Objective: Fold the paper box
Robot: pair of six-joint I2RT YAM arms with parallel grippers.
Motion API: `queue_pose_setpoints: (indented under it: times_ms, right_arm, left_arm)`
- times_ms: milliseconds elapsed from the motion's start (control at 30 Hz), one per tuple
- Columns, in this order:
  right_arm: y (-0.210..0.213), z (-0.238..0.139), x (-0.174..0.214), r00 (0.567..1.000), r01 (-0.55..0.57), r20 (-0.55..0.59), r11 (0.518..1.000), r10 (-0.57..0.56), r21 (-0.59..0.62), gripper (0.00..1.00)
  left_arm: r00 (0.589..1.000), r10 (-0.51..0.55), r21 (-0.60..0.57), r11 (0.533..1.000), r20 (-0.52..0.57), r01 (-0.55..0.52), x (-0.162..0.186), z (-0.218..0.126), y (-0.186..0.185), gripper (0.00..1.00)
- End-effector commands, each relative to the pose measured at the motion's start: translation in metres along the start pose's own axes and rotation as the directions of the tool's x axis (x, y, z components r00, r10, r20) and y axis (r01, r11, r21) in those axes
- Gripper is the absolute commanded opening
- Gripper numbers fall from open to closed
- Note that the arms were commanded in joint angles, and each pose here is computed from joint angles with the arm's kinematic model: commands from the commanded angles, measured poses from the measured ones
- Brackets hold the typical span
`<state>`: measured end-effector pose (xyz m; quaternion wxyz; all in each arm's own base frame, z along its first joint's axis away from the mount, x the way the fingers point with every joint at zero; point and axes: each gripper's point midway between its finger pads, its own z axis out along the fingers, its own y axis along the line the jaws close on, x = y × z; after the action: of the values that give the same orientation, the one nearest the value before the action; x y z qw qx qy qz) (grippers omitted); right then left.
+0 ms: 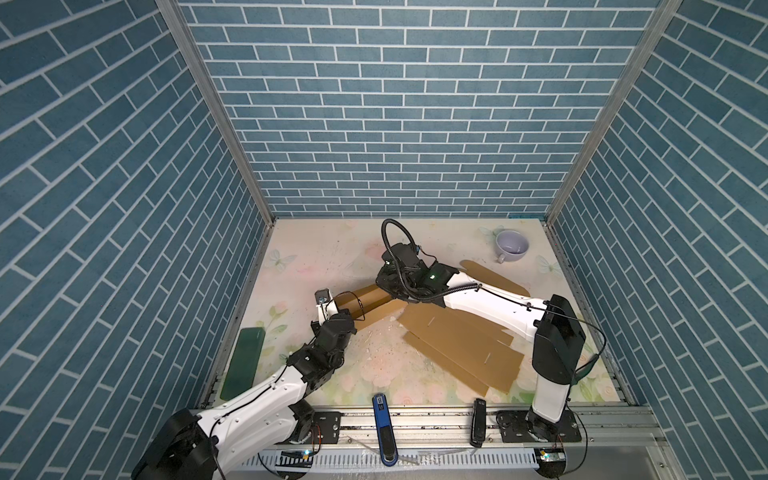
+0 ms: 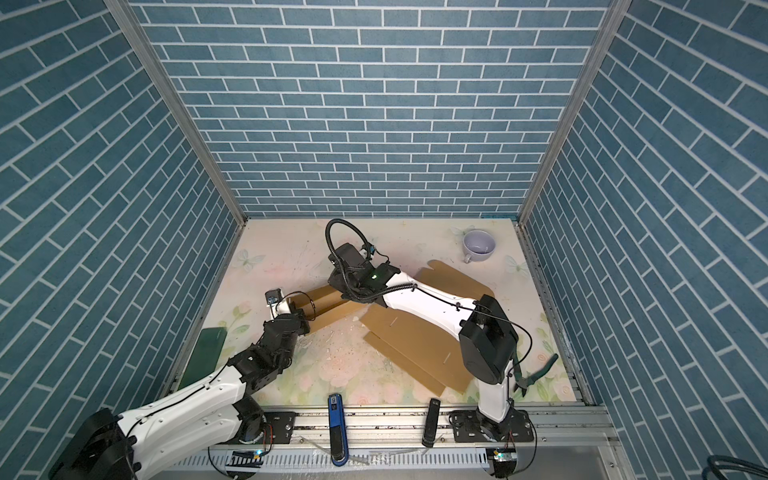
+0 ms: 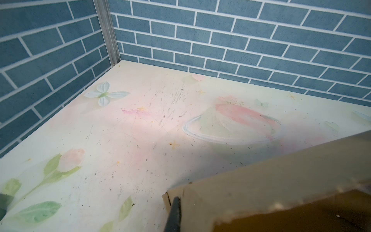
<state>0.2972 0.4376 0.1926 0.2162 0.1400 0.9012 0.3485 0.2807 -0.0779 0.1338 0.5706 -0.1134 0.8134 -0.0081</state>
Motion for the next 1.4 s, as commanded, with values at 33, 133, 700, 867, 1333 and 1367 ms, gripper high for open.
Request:
queue_pose_setpoints:
  times_ms: [33, 133, 700, 867, 1333, 1367]
  right_arm:
    - [-0.021, 0.001, 0.008, 1.0, -0.021, -0.019, 0.998, 0.022, 0.051, 0.18]
    - [-0.025, 0.001, 0.007, 1.0, -0.027, -0.012, 0.998, 0.027, 0.054, 0.16]
    - [-0.034, 0.005, 0.008, 0.998, -0.062, 0.006, 0.997, 0.062, 0.052, 0.11]
    - [-0.042, 0.01, 0.013, 0.997, -0.076, 0.001, 0.995, 0.076, 0.059, 0.1]
    - [-0.062, 0.014, 0.025, 0.995, -0.097, 0.004, 0.992, 0.097, 0.079, 0.09]
    - [-0.062, 0.015, 0.025, 0.995, -0.097, 0.003, 0.992, 0.097, 0.079, 0.09]
  left_arm:
    - [0.998, 0.05, -0.025, 0.998, -0.036, -0.051, 0.014, -0.001, 0.009, 0.05]
    - [0.998, 0.048, -0.022, 0.999, -0.033, -0.049, 0.013, -0.002, 0.008, 0.06]
    - [0.998, 0.049, -0.023, 0.998, -0.031, -0.05, 0.011, -0.011, 0.015, 0.17]
    - [0.998, 0.044, -0.026, 0.999, -0.042, -0.046, 0.015, -0.012, 0.018, 0.17]
    - [0.998, 0.01, -0.014, 1.0, -0.057, -0.01, 0.018, -0.022, 0.025, 0.25]
    - [0.998, 0.006, -0.012, 1.0, -0.058, -0.006, 0.018, -0.023, 0.025, 0.26]
